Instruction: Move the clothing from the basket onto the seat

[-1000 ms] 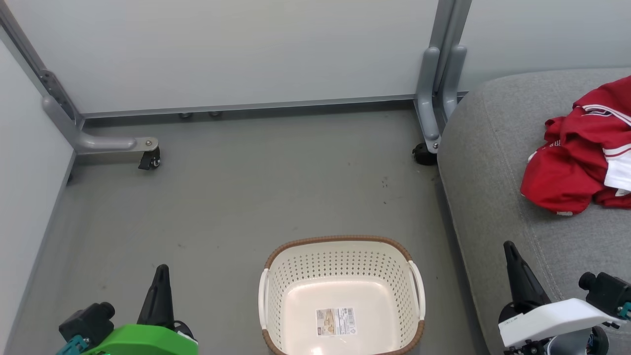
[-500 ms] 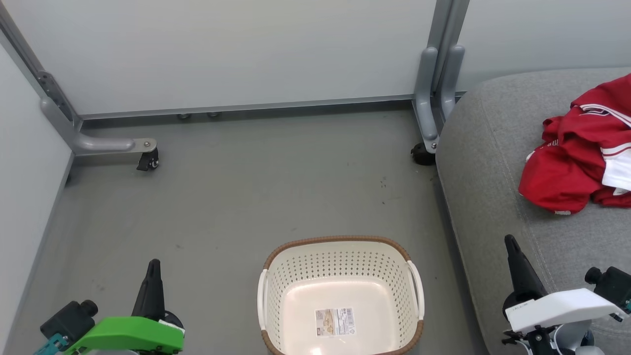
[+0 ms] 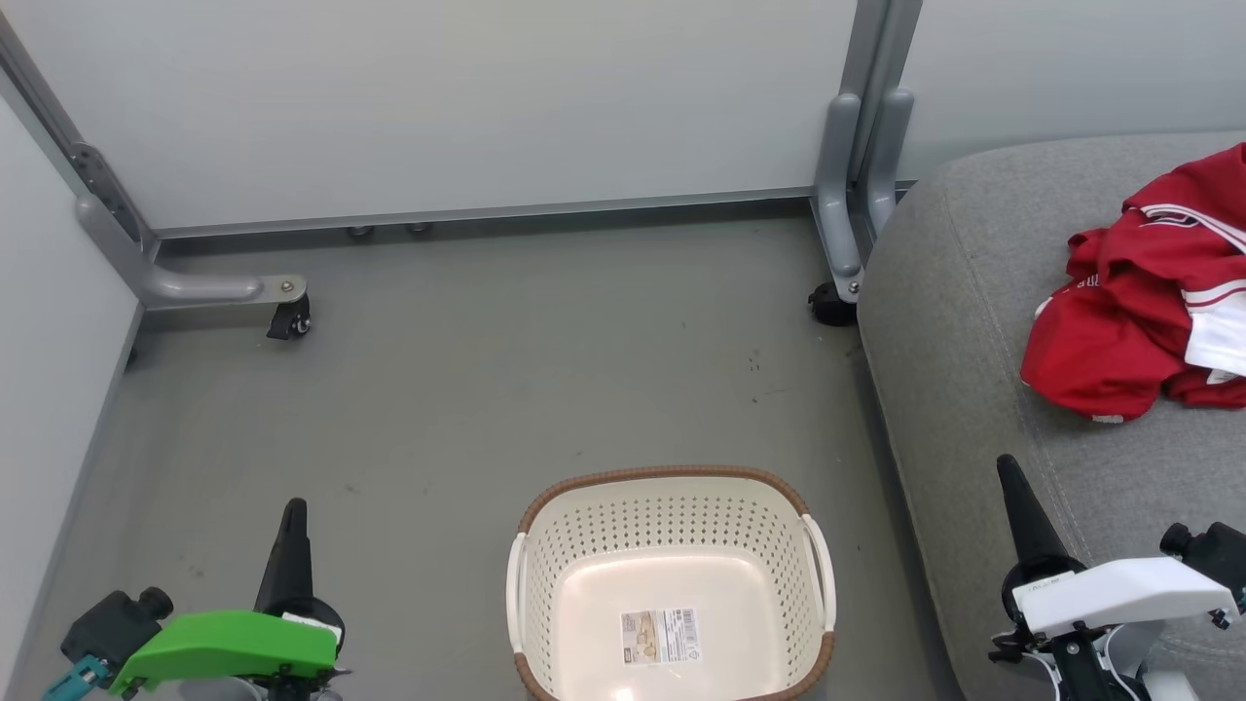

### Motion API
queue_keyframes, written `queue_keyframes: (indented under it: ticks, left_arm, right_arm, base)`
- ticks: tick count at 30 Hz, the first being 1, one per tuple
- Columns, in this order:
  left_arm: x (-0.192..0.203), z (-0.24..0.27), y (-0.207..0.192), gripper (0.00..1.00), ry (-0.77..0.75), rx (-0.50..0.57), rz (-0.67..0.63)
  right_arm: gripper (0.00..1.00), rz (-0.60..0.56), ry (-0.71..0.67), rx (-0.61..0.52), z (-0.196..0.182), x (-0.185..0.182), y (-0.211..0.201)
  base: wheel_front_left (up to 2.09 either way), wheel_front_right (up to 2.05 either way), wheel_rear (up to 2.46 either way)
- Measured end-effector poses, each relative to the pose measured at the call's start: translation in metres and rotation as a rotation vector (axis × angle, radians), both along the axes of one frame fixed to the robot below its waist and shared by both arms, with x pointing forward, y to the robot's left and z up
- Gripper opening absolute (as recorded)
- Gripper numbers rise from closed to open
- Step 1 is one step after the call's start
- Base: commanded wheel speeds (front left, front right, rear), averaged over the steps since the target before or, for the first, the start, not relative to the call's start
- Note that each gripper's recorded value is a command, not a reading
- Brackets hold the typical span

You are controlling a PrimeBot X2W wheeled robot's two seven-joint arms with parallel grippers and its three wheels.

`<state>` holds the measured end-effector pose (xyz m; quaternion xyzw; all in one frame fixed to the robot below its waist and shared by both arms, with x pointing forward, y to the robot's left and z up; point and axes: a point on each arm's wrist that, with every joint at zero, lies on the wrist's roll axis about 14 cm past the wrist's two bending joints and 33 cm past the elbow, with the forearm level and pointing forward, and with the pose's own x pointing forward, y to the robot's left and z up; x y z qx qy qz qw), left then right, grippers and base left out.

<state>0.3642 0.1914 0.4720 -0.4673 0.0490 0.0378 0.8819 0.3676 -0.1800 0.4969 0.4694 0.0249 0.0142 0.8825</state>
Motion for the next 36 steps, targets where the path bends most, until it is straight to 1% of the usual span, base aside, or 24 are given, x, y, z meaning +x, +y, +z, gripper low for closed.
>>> queue_keyframes:
  ticks: [13,36]
  left_arm:
    - [0.005,0.005,0.002,0.00,-0.015,-0.145,0.013]
    - [0.014,0.017,0.005,0.00,-0.054,-0.354,0.021]
  right_arm:
    - [0.00,-0.015,0.003,0.141,0.002,0.006,-0.004]
    - [0.00,-0.037,0.010,0.350,0.002,0.012,-0.011]
  base:
    - [0.00,0.00,0.00]
    - [0.00,0.00,0.00]
